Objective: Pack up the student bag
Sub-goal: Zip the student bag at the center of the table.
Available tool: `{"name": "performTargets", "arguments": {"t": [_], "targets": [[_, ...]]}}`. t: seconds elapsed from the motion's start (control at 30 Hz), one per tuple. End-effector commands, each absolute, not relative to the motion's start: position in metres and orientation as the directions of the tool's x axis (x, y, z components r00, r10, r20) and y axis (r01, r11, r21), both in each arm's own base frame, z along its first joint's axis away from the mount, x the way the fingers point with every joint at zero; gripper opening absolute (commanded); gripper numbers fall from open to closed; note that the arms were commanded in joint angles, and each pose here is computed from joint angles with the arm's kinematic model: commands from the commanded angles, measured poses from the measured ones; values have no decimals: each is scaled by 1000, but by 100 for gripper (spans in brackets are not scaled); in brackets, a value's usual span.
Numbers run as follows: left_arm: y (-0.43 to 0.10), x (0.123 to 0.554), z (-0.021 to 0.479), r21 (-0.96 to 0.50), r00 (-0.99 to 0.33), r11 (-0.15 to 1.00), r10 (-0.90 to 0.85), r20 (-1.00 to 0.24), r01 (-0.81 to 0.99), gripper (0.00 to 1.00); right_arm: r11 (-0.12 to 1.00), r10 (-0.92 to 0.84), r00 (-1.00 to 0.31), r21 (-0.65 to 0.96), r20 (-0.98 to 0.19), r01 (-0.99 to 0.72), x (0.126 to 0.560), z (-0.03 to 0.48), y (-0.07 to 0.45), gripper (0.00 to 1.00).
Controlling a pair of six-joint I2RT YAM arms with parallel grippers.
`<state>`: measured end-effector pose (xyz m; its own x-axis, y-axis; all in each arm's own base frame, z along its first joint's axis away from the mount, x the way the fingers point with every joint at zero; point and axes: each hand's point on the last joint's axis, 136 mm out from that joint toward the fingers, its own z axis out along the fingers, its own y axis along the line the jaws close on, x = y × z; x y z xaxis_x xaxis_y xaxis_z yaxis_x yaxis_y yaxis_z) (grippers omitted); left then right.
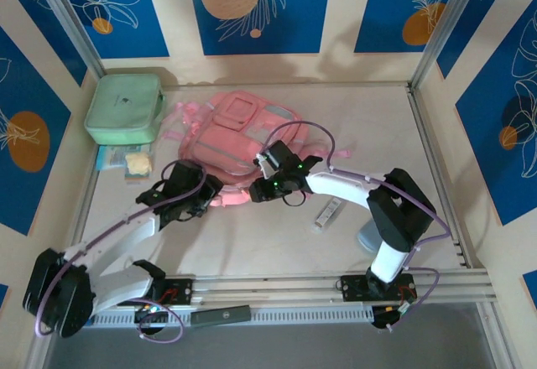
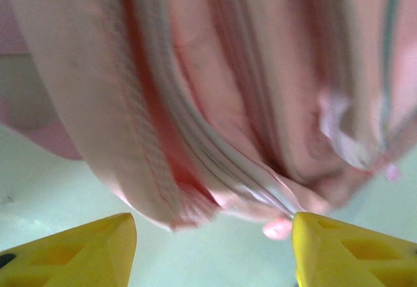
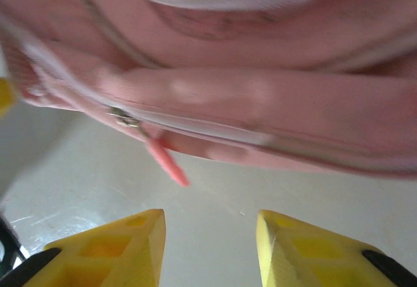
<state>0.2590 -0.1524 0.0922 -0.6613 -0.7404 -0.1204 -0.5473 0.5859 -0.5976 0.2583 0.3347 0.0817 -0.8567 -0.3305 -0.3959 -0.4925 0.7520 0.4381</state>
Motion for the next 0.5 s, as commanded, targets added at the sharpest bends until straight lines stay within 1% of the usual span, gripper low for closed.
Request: {"name": "performTargets", "arguments": {"t": [0.0,0.03,0.17,0.27,0.3,0.37,0.47], "targets": [[-142,276,91,-575,-557,527,-818,-143,-626,62,683,-383,-791,430,-477,-590,256,90,359,44],[-140,279,88,-571,-547,526,-823,-154,-630,61,691,-383,-787,416,-483,-591,259,87,360,44],[-141,283,78,-577,-520,492,-844,-132,-652,50,715,-388,-792,388,-471,-581,269,76,364,44],[-147,283,72,-570,-534,493,-838,-111,-657,40,696,-422,-774,378,-473,-611,265,69,372,44],[-148,283,71,-570,-535,491,-839,-106,-658,36,687,-441,-759,364,-480,-629,263,67,376,44],[-149,284,70,-574,-540,492,-836,-101,-655,30,710,-468,-737,289,-488,-642,266,61,378,44],[-148,283,72,-576,-541,496,-834,-107,-650,22,743,-475,-747,242,-466,-624,278,51,377,39]]}}
